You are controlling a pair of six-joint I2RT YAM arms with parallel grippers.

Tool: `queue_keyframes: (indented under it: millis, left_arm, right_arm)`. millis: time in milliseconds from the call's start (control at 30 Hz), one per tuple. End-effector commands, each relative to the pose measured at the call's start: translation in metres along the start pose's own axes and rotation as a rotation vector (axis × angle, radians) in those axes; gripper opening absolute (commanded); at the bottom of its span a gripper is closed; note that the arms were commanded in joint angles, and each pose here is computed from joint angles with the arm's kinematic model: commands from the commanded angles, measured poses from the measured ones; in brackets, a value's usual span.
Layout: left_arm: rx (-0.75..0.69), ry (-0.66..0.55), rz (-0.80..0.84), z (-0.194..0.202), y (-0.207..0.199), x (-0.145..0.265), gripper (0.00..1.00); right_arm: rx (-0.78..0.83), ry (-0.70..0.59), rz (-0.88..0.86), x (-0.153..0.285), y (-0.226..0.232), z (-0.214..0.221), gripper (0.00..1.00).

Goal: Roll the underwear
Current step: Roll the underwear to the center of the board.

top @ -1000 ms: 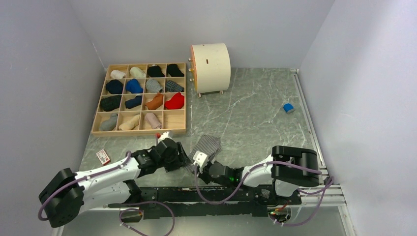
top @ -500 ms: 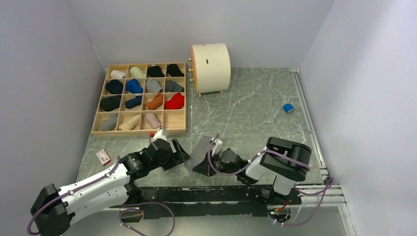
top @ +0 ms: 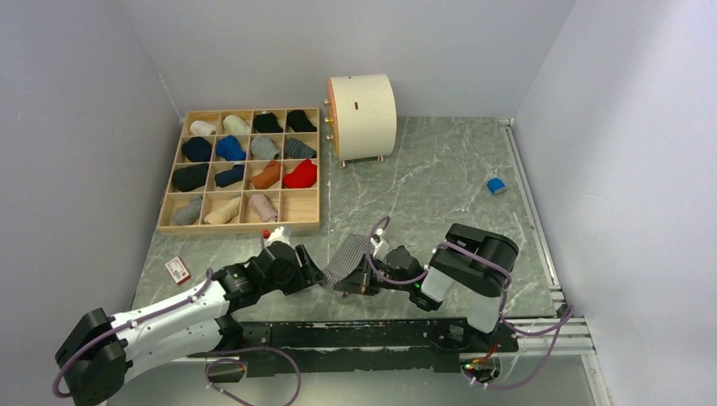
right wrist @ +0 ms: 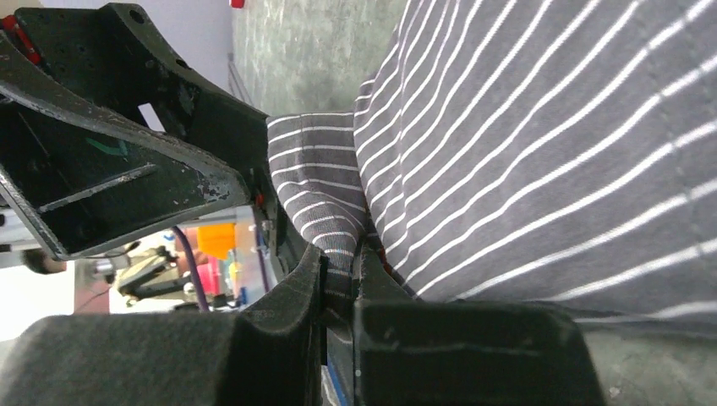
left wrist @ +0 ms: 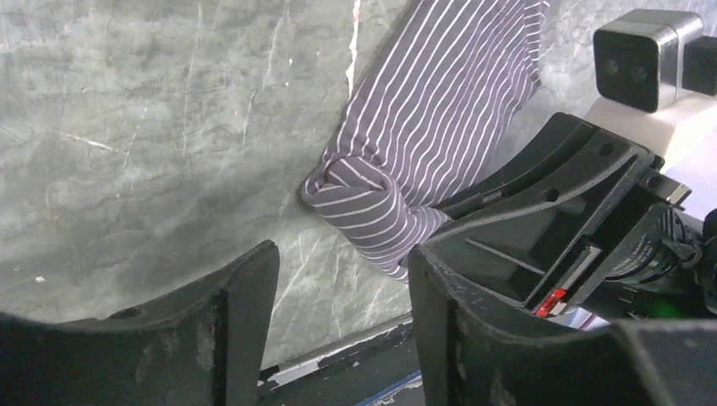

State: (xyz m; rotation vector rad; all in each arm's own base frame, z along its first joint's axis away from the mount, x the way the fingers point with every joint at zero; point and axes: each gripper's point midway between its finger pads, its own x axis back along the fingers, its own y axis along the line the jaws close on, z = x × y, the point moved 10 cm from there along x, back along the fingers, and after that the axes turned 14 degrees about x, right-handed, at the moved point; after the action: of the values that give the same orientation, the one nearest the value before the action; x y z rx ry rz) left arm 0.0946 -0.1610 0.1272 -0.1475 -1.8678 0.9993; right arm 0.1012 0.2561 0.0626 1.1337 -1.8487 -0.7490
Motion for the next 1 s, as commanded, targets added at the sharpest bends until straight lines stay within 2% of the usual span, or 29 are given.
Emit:
queue_keyframes:
  millis: [0, 200, 400, 533, 633, 733, 967]
  left_arm:
    - [-0.039, -0.013, 0.099, -0.003, -0.014, -0.005, 0.58]
    - [-0.054, -0.008, 0.109, -0.002, -0.018, -0.019, 0.53]
    - [-0.072, 0.028, 0.010, 0.002, -0.008, -0.034, 0.39]
    - [-0.069, 0.028, -0.042, 0.003, -0.001, -0.040, 0.38]
    - [-0.075, 0.033, -0.110, 0.003, 0.004, -0.045, 0.36]
    - [-0.085, 0.039, -0.160, 0.004, 0.008, -0.048, 0.33]
    - [-0.097, 0.041, -0.184, 0.004, 0.009, -0.050, 0.31]
  right_arm:
    - [-0.141, 0.123, 0.142, 0.008, -0.028, 0.019, 0.00]
    - [-0.226, 0.116, 0.117, 0.011, -0.033, 0.016, 0.02]
    - [-0.240, 0.097, 0.117, 0.012, -0.034, 0.010, 0.08]
    - [-0.195, 0.111, 0.106, 0.010, -0.030, 0.007, 0.17]
    - [-0.144, 0.118, 0.092, 0.010, -0.024, 0.001, 0.34]
    - [-0.076, 0.112, 0.127, 0.013, -0.019, -0.005, 0.45]
    - [0.182, 0.104, 0.303, 0.027, -0.007, -0.029, 0.55]
